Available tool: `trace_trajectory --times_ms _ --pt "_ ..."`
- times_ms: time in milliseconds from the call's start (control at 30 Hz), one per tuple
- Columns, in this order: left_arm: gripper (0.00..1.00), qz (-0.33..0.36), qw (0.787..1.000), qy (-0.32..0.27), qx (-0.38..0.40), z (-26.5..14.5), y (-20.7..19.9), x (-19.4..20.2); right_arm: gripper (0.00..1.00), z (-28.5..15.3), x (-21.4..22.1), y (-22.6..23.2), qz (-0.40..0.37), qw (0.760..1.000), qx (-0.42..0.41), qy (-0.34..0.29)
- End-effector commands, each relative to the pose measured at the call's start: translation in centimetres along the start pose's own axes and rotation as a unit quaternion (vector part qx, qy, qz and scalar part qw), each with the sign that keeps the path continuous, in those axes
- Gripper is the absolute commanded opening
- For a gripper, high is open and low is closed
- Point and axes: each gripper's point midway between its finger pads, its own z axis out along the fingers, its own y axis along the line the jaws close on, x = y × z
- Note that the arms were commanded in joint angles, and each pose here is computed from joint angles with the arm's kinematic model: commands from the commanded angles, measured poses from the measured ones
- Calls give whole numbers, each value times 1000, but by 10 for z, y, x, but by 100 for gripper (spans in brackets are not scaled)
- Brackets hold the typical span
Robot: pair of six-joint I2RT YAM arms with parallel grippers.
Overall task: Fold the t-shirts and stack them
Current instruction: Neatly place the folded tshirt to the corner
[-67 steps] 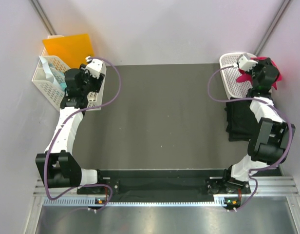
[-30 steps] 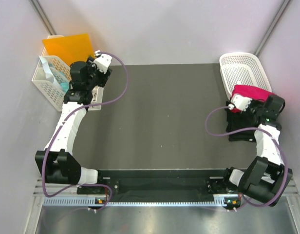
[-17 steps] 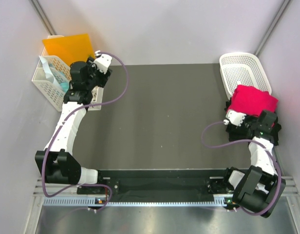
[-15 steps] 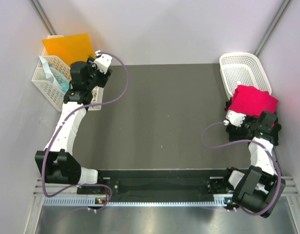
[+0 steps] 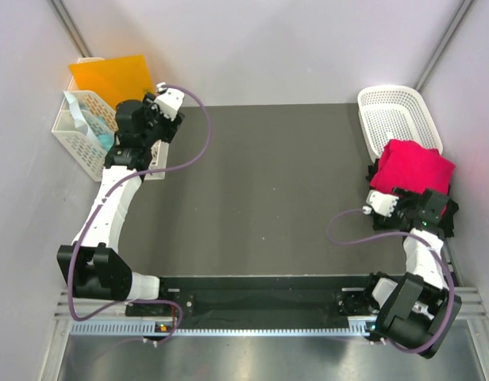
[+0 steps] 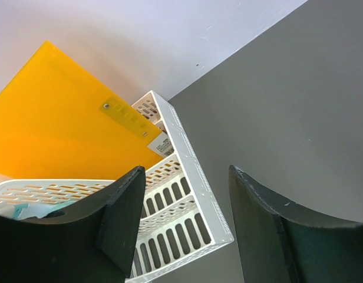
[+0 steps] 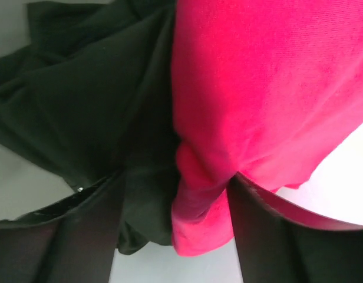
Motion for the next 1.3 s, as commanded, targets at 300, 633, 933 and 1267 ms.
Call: trace_trajectory --times_ms 300,633,933,1267 --pt "64 3 999 -33 -14 -1 11 -25 74 -89 -76 13 28 989 -63 -132" --pt "63 -5 999 -39 -6 6 2 -28 0 -106 -79 -110 114 965 177 -153" --pt "63 3 999 -42 2 14 -5 -35 0 -11 -15 -137 125 966 226 12" --pt "64 20 999 -45 -12 15 2 -40 0 52 -6 -12 46 998 16 33"
